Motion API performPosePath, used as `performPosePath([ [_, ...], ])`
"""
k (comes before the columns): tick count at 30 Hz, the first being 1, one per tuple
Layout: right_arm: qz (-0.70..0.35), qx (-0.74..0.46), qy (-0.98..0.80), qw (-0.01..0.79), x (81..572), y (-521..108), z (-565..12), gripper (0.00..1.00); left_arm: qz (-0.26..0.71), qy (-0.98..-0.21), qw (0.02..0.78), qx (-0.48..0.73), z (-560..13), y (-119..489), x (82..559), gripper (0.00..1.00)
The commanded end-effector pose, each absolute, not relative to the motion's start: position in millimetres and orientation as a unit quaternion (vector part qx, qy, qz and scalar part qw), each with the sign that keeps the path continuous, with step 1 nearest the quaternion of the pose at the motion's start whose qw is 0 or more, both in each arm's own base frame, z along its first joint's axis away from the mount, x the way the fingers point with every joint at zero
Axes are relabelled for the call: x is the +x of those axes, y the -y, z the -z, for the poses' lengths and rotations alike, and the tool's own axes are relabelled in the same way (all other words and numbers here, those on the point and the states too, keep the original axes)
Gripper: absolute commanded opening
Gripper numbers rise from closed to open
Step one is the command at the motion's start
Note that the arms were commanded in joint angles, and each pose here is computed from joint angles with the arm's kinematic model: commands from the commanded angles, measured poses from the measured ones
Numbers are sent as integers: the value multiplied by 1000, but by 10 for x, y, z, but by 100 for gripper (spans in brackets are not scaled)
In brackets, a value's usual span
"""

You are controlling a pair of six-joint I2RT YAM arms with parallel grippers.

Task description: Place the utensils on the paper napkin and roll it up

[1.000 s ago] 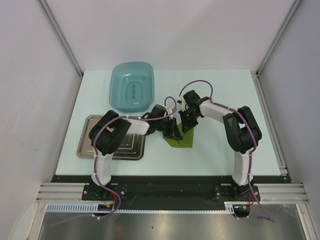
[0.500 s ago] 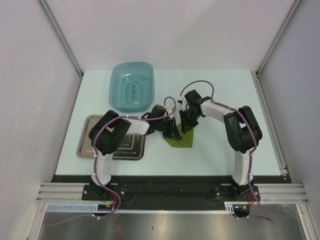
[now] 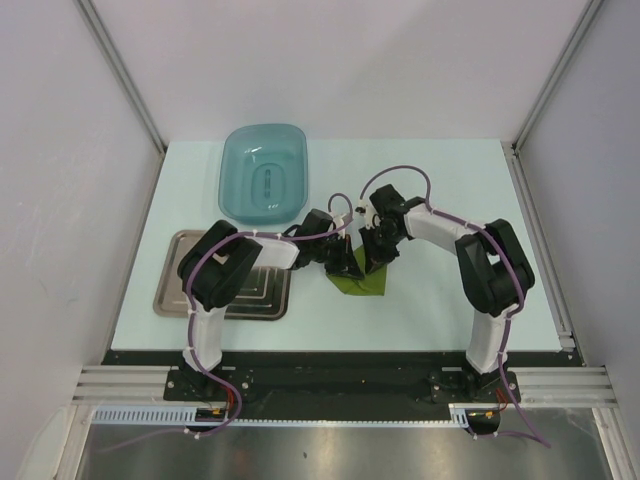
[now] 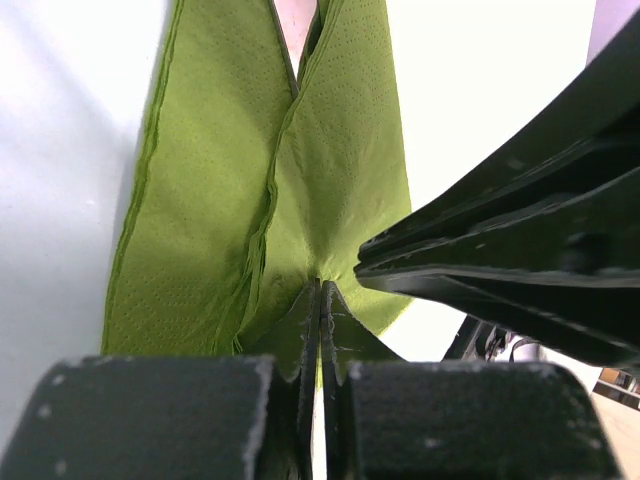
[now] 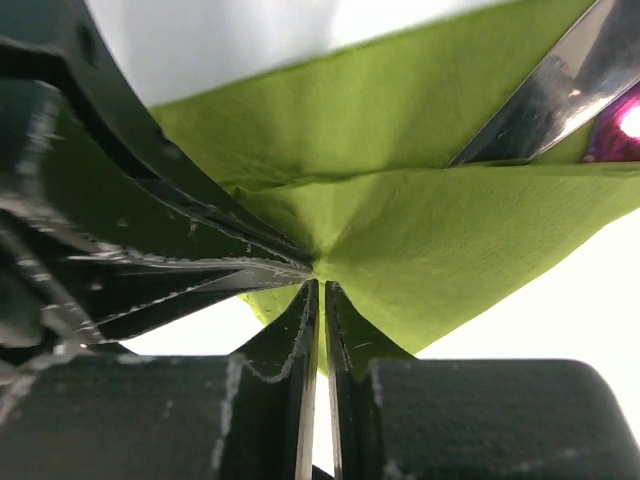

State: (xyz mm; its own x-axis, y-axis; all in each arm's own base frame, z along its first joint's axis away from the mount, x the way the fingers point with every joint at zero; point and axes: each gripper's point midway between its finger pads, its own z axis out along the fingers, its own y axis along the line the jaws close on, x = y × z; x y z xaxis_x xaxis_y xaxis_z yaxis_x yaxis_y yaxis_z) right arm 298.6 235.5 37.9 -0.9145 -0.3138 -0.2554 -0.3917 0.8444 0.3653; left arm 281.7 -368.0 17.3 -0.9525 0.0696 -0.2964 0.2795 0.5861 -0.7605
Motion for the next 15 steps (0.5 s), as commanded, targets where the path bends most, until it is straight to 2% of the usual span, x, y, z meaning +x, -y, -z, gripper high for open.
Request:
performPosePath([
  [1, -199, -190, -957, 93, 2970, -2395, -237, 10, 394, -909, 100, 89, 137, 3511, 2750, 0],
  [15, -97, -211, -972, 33, 2668, -2026, 362, 5, 385, -913, 100, 89, 168, 3484, 2754, 0],
])
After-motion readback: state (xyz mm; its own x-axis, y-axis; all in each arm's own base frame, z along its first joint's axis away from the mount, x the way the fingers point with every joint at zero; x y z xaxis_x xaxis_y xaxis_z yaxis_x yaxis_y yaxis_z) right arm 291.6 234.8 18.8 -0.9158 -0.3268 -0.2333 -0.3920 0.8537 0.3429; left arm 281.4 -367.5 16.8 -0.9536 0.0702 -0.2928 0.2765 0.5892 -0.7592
